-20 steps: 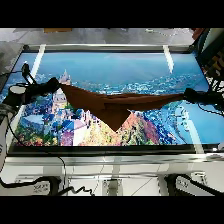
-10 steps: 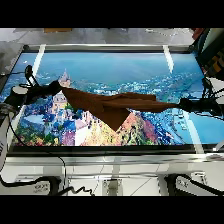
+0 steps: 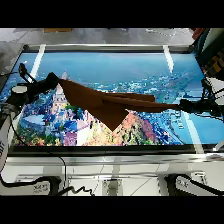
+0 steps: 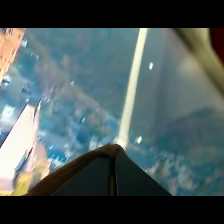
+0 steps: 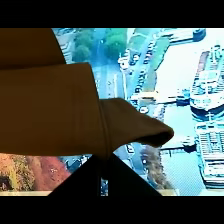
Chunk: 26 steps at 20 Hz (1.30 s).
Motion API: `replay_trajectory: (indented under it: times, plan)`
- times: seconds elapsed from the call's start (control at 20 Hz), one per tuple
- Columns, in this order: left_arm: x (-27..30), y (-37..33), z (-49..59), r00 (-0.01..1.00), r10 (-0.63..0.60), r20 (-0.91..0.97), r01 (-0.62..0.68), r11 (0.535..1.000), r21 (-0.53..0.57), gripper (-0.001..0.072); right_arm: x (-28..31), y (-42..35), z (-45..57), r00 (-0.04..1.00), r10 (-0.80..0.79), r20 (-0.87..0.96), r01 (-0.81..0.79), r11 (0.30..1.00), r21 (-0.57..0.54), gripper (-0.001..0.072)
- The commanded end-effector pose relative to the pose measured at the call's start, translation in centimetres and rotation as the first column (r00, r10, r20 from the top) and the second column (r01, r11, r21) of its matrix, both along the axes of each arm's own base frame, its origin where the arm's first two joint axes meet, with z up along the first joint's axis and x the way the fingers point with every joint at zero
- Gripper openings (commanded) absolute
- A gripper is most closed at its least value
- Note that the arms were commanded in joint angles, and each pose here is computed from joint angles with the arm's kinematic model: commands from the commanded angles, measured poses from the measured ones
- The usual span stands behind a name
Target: Fold the clothes and pants, and hang the long-sleeved shirts on hangers.
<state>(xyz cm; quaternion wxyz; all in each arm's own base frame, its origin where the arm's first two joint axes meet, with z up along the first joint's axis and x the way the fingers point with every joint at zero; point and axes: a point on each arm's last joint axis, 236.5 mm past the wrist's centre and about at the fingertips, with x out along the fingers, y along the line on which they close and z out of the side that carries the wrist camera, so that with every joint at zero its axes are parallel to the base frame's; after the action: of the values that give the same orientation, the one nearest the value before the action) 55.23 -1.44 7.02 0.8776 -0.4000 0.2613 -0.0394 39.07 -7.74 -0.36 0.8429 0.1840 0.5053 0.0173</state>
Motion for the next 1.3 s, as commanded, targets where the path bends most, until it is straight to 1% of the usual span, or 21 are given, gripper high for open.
replay_trajectory:
  times: [0.0,0.1,0.15,0.2,0.25,0.3,0.35,0.4,0.45,0.55,0.6,0.65,0.7,0.8,0.85,0.9,1.0,1.05,1.15,1.2,1.25]
  plan:
    - [1.3,0.6,1.2,0.993,0.114,0.043,-0.111,0.992,-0.061,0.0013,0.2,-0.1,0.1,1.0,-0.004,0.006,0.004,1.0,-0.005,0.0017]
    - [1.4,-0.2,0.4,0.994,0.102,0.033,-0.101,0.994,-0.045,0.0013,0.2,-0.1,0.1,1.0,-0.004,0.006,0.004,1.0,-0.005,0.0017]
    - [1.5,-0.4,-0.3,0.995,0.092,0.022,-0.092,0.995,-0.033,0.0037,0.2,-0.1,0.1,1.0,-0.004,0.006,0.004,1.0,-0.005,0.0017]
    - [1.5,-0.6,-1.0,0.996,0.083,0.011,-0.083,0.996,-0.019,0.0184,0.2,-0.1,0.1,1.0,-0.004,0.006,0.004,1.0,-0.005,0.0017]
    - [1.5,-0.7,-1.8,0.997,0.081,-0.002,-0.081,0.997,-0.017,0.0445,0.1,-0.1,0.1,1.0,-0.003,0.006,0.003,1.0,-0.005,0.0017]
    - [1.6,-0.8,-2.3,0.997,0.077,-0.012,-0.078,0.997,-0.019,0.0653,0.1,-0.1,0.1,1.0,-0.003,0.006,0.003,1.0,-0.005,0.0017]
    - [1.4,-1.2,-2.8,0.998,0.055,-0.026,-0.055,0.998,-0.017,0.0706,0.1,-0.1,0.1,1.0,-0.003,0.006,0.003,1.0,-0.005,0.0017]
    - [1.0,-1.5,-3.3,0.999,0.02,-0.038,-0.019,1.0,0.013,0.0704,0.1,-0.1,0.0,1.0,-0.003,0.006,0.003,1.0,-0.005,0.0017]
    - [0.4,-1.8,-4.0,0.998,-0.036,-0.059,0.04,0.997,0.071,0.0698,0.1,-0.1,0.0,1.0,-0.003,0.006,0.003,1.0,-0.005,0.0017]
    - [-2.1,-2.5,-6.3,0.97,-0.184,-0.158,0.208,0.966,0.154,0.0696,0.1,-0.1,0.0,1.0,-0.003,0.005,0.003,1.0,-0.005,0.0017]
    - [-3.8,-3.0,-7.6,0.939,-0.259,-0.226,0.297,0.943,0.153,0.0687,0.1,-0.1,0.0,1.0,-0.003,0.005,0.003,1.0,-0.005,0.0017]
    - [-6.0,-3.7,-8.7,0.893,-0.339,-0.297,0.388,0.913,0.125,0.0583,0.1,-0.1,0.0,1.0,-0.003,0.005,0.003,1.0,-0.005,0.0017]
    - [-8.3,-4.5,-9.5,0.836,-0.415,-0.359,0.469,0.88,0.077,0.0529,0.1,-0.1,0.1,1.0,-0.003,0.006,0.003,1.0,-0.006,0.0017]
    - [-12.3,-6.8,-10.4,0.732,-0.531,-0.427,0.567,0.822,-0.051,0.0529,0.1,-0.1,0.1,1.0,-0.003,0.006,0.003,1.0,-0.006,0.0017]
    - [-13.8,-8.1,-10.9,0.692,-0.567,-0.447,0.591,0.8,-0.101,0.0529,0.1,-0.1,0.1,1.0,-0.003,0.006,0.003,1.0,-0.006,0.0017]
    - [-14.9,-9.2,-11.6,0.665,-0.581,-0.47,0.597,0.791,-0.134,0.0529,0.1,-0.1,0.1,1.0,-0.003,0.006,0.003,1.0,-0.006,0.0017]
    - [-16.3,-11.6,-13.5,0.614,-0.609,-0.502,0.624,0.764,-0.164,0.0529,0.1,-0.1,0.0,1.0,-0.003,0.006,0.003,1.0,-0.006,0.0017]
    - [-16.5,-12.7,-14.2,0.602,-0.612,-0.512,0.626,0.761,-0.174,0.0529,0.1,-0.1,0.0,1.0,-0.003,0.005,0.003,1.0,-0.005,0.0017]
    - [-15.6,-14.8,-15.3,0.626,-0.588,-0.512,0.566,0.794,-0.221,0.0526,0.1,-0.1,0.0,1.0,-0.003,0.006,0.003,1.0,-0.006,0.0017]
    - [-15.1,-16.0,-15.7,0.641,-0.575,-0.508,0.523,0.812,-0.259,0.0457,0.1,-0.1,0.0,1.0,-0.003,0.006,0.003,1.0,-0.006,0.0017]
    - [-14.7,-16.9,-16.1,0.648,-0.574,-0.501,0.502,0.816,-0.286,0.0413,0.1,-0.1,0.0,1.0,-0.003,0.006,0.003,1.0,-0.006,0.0017]
